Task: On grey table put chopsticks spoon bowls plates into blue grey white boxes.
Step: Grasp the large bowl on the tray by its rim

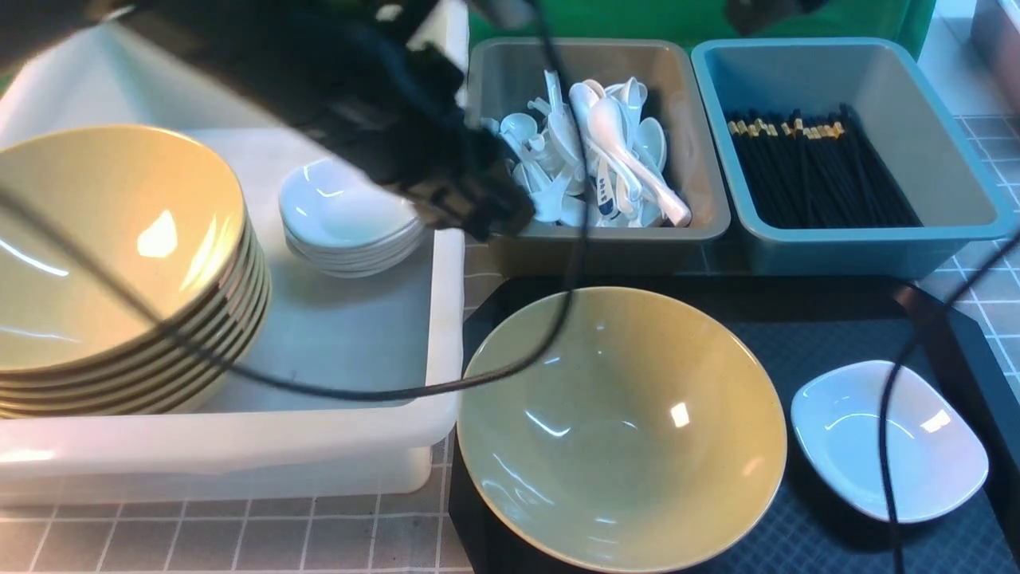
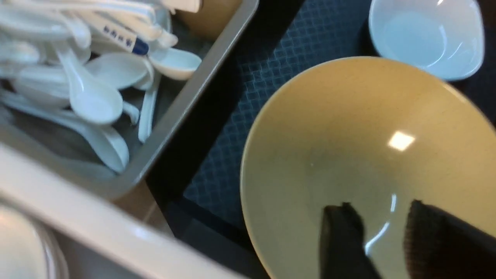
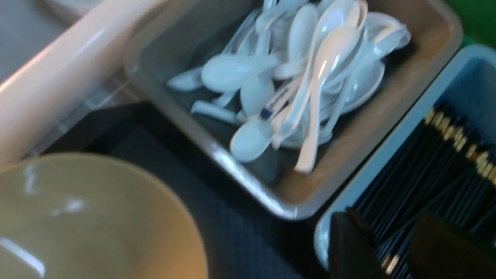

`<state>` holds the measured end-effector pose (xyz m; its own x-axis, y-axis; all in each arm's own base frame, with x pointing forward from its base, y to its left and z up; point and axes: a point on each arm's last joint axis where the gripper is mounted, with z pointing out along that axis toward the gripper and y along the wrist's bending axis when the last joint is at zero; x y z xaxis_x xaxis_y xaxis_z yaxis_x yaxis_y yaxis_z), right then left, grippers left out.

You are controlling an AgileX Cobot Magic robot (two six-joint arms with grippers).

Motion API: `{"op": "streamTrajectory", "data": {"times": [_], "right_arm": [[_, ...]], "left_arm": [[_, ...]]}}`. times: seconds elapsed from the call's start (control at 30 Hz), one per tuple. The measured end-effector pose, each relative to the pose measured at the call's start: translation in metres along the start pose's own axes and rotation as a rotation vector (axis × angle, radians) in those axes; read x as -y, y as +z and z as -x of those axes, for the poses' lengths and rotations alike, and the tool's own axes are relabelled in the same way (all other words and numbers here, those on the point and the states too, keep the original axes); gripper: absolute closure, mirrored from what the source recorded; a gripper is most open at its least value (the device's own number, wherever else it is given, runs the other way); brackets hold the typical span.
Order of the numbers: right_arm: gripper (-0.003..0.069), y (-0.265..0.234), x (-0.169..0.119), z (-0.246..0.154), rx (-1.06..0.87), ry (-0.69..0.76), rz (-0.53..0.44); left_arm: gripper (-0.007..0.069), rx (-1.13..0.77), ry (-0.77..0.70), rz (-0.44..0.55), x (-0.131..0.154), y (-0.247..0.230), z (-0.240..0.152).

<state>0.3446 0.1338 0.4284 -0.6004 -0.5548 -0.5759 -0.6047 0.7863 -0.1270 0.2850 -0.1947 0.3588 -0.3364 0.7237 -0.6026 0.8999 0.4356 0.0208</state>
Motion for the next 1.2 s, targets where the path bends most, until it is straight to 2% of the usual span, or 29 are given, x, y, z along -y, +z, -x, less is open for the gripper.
{"op": "streamTrajectory", "data": {"times": [0.1, 0.13, 0.23, 0.3, 0.53, 0.73, 0.8, 0.87, 0.93, 1.07, 1.2], "right_arm": [[0.0521, -0.004, -0.005, -0.015, -0.036, 0.0, 0.011], [0.055, -0.007, -0.01, -0.028, -0.068, -0.013, 0.022], [0.0575, -0.01, -0.018, -0.051, -0.114, -0.057, 0.043], [0.0579, -0.012, -0.022, -0.063, -0.143, -0.079, 0.05], [0.058, -0.015, -0.027, -0.079, -0.172, -0.095, 0.057], [0.058, -0.015, -0.027, -0.08, -0.171, -0.095, 0.057], [0.0579, -0.015, -0.027, -0.08, -0.171, -0.095, 0.057], [0.0579, -0.015, -0.027, -0.08, -0.171, -0.095, 0.057], [0.0579, -0.015, -0.027, -0.08, -0.171, -0.095, 0.057], [0.0578, -0.015, -0.027, -0.08, -0.171, -0.095, 0.057], [0.0577, -0.015, -0.027, -0.08, -0.171, -0.095, 0.057]], "left_arm": [[0.0288, -0.046, 0.041, 0.011, 0.003, 0.014, 0.009], [0.0236, -0.085, 0.045, 0.021, 0.004, 0.028, 0.015], [0.0149, -0.159, -0.004, 0.062, -0.002, 0.053, 0.018], [0.012, -0.205, -0.032, 0.08, -0.009, 0.071, 0.015], [0.0097, -0.349, -0.019, 0.094, -0.027, 0.13, -0.004], [0.0097, -0.365, -0.015, 0.094, -0.033, 0.16, -0.013], [0.011, -0.37, -0.02, 0.086, -0.033, 0.164, -0.015], [0.016, -0.377, -0.027, 0.076, -0.033, 0.169, -0.017], [0.0243, -0.391, -0.036, 0.062, -0.033, 0.175, -0.019], [0.0468, -0.404, -0.071, 0.013, -0.029, 0.174, -0.019], [0.0534, -0.387, -0.105, -0.023, -0.025, 0.156, -0.014]]}}
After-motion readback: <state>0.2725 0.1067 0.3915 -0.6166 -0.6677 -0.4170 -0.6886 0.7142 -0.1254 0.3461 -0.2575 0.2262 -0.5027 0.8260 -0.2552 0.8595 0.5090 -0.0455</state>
